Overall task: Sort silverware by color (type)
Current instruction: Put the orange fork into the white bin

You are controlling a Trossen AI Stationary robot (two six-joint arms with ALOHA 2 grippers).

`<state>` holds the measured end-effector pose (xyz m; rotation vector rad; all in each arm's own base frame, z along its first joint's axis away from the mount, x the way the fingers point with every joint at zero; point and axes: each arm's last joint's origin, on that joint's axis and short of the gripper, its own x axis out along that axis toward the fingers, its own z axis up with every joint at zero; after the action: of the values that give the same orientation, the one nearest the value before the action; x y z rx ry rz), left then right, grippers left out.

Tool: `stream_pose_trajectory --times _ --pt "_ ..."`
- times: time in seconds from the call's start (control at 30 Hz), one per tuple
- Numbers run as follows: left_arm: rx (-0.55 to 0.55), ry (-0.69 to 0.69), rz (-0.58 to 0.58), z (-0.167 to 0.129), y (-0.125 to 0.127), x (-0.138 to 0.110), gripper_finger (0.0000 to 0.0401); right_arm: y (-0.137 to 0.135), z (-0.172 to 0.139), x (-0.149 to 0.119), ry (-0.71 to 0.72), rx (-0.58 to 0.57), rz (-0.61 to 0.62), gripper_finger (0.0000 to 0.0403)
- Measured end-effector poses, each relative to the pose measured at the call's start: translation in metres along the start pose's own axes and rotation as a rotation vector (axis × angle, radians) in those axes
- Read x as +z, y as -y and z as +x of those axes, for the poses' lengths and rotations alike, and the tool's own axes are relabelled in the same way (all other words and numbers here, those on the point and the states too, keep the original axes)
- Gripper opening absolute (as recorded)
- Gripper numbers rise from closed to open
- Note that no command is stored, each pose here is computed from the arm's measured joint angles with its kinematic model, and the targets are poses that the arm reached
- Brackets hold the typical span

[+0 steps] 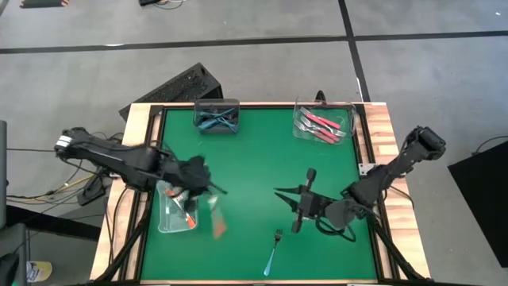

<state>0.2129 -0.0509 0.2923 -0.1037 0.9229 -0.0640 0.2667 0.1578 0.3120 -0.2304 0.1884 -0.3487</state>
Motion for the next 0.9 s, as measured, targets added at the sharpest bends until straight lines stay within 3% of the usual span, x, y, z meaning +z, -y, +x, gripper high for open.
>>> stream_pose_trajectory --times 0.03,0.1,0.2,0.4,0.73,0.9 --pt "-0.085 -0.068 -0.031 -0.012 0.004 0.001 0.0 0.001 -0.002 0.0 0.002 0.003 0.002 0.0073" --pt "-0.104 -0.161 -0.077 -0.038 0.008 -0.001 0.0 0.0 -0.002 -0.001 -0.001 0.005 0.0 0.0073" --pt "0.043 -0.247 -0.116 -0.068 0.008 -0.009 0.0 -0.003 0.004 -0.008 -0.022 -0.005 0.005 0.0072" --pt "0.192 -0.307 -0.216 -0.094 0.006 -0.023 0.0 -0.016 0.026 -0.031 -0.087 -0.037 0.002 0.0072" --pt "0.325 -0.439 -0.338 -0.058 -0.003 -0.067 0.0 -0.023 0.022 -0.036 -0.107 -0.01 0.009 0.0072" --pt "0.338 -0.451 -0.362 -0.03 -0.005 -0.085 0.0012 -0.024 0.022 -0.043 -0.182 0.133 -0.017 0.0072"
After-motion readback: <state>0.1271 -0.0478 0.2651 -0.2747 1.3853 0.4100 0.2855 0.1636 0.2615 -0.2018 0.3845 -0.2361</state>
